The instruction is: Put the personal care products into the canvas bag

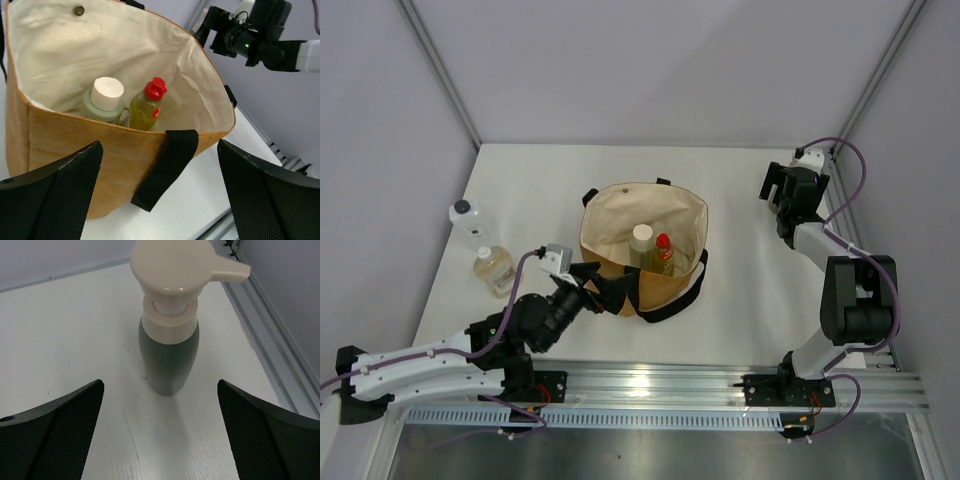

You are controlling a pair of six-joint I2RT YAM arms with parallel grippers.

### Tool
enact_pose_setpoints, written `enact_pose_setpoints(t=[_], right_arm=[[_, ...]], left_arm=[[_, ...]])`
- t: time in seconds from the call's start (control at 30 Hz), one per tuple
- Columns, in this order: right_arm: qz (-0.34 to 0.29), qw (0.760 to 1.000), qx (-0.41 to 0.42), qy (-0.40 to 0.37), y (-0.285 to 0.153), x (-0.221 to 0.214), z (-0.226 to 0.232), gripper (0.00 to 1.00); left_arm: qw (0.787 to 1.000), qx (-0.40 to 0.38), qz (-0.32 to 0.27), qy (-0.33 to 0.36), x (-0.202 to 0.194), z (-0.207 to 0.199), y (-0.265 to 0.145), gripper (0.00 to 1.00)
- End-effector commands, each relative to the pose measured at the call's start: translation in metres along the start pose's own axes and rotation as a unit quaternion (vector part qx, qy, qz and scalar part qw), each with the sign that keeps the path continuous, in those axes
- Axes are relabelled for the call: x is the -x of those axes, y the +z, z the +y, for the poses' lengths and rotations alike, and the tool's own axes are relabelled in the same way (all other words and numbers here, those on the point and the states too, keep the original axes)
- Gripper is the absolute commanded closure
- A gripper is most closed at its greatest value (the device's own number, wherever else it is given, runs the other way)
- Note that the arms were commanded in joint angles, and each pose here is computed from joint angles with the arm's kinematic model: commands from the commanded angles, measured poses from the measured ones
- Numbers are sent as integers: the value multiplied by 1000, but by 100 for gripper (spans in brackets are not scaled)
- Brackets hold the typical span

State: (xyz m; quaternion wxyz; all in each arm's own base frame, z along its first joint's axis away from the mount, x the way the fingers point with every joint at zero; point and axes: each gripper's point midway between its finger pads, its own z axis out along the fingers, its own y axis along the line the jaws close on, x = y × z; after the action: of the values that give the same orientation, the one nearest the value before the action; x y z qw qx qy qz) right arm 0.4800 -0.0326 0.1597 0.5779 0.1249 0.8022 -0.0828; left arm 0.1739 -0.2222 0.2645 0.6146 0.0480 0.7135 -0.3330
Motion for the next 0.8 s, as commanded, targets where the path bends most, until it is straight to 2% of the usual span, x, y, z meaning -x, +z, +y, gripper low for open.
enact_pose_setpoints(t=[0.0, 0.1, 0.27, 0.57, 0.6, 0.77], right_arm=[[-91, 996, -9, 14, 7, 43, -4, 1], [-107, 994, 13, 4, 15, 53, 5, 1], [-105, 994, 8, 1, 34, 60, 9, 1], [-112, 993, -16, -11, 65, 53, 4, 1], [-112, 993, -25, -8, 71, 55, -8, 1], [-128, 991, 5, -43, 82, 60, 2, 8]], left_arm=[[999, -32, 28, -12, 0, -16, -3, 1], [998, -38, 45, 17, -10, -14, -4, 1], [998, -22, 27, 46, -7, 0, -6, 1], [1000, -19, -20, 1, 6, 14, -20, 1], [1000, -17, -25, -1, 8, 16, -21, 1], [999, -26, -28, -10, 11, 14, -24, 1]])
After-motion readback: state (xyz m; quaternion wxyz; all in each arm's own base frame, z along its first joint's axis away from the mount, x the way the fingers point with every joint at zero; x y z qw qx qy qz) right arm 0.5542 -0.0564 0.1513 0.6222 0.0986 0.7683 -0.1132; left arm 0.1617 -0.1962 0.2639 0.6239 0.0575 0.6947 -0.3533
